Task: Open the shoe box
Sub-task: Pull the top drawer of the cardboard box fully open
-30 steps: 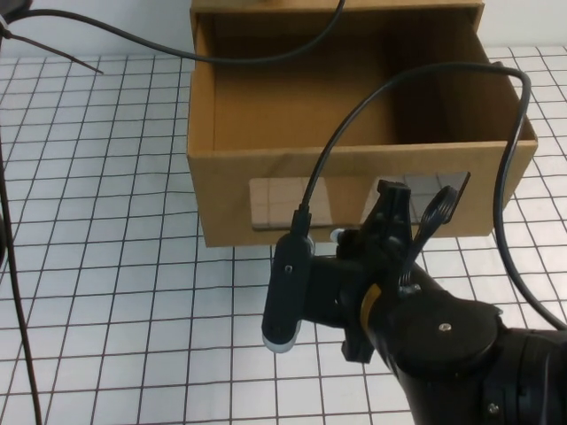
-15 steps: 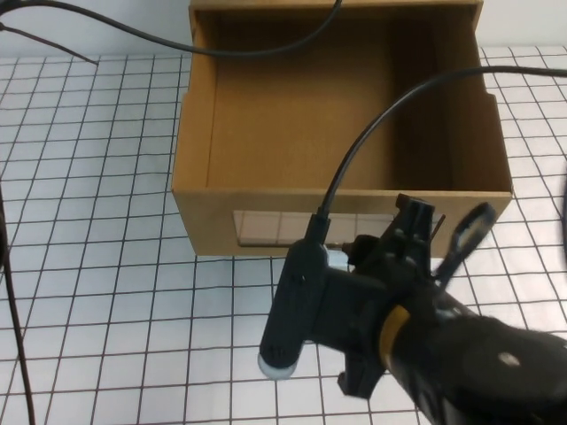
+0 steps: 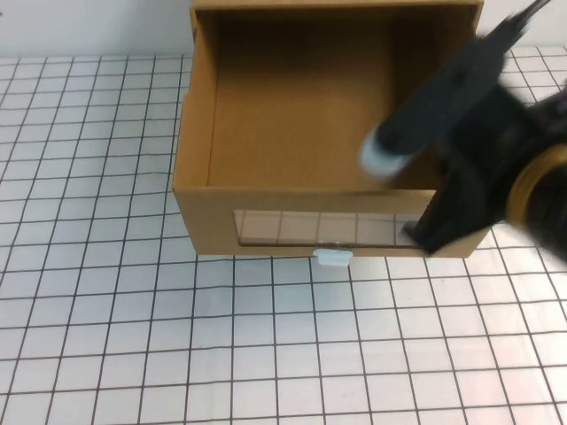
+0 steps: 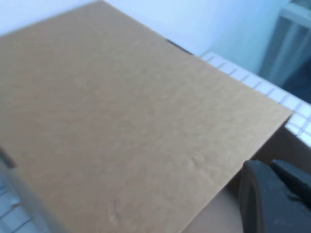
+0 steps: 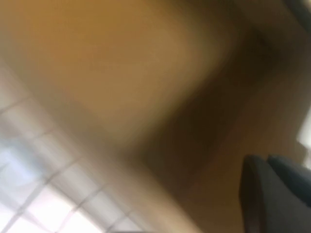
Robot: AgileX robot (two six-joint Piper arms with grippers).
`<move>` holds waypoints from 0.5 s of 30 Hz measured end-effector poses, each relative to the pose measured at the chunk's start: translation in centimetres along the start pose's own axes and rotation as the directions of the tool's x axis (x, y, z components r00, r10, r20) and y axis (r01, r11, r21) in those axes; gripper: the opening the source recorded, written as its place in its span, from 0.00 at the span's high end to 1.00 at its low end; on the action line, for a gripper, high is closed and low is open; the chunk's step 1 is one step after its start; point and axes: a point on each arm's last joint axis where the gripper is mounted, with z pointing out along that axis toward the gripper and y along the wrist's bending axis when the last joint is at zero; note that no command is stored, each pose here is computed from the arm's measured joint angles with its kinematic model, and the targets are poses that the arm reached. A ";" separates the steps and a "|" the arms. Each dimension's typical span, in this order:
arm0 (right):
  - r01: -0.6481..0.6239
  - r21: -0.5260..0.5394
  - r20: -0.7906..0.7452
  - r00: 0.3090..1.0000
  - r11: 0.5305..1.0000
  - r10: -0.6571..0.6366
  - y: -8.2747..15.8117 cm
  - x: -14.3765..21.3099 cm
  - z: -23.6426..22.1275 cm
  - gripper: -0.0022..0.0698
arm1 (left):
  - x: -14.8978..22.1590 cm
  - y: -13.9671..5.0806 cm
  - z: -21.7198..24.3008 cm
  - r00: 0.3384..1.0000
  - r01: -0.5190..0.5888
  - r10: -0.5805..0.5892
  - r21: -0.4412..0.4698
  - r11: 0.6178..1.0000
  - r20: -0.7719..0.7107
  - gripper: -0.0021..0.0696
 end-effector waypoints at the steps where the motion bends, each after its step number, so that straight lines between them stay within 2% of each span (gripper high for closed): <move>1: -0.038 0.017 -0.019 0.999 0.999 0.038 -1.2 0.0 0.5 0.98 | -0.2 -0.1 -0.8 1.000 -0.015 0.015 -0.031 0.999 0.002 0.98; 8: -0.273 0.080 -0.115 0.953 0.959 0.281 -8.6 2.5 1.9 0.98 | 0.2 -1.8 -6.0 0.996 -0.064 0.053 -0.178 0.982 -0.067 0.98; 11: -0.360 0.106 -0.142 0.917 0.927 0.372 -11.2 4.0 1.2 0.99 | 1.6 -2.9 -8.0 0.993 -0.066 0.043 -0.208 0.976 -0.112 0.98; 15: -0.463 0.099 -0.110 0.875 0.881 0.472 -13.4 5.5 -0.6 0.99 | 4.3 -4.4 -10.4 0.995 -0.063 0.040 -0.265 0.962 -0.090 0.98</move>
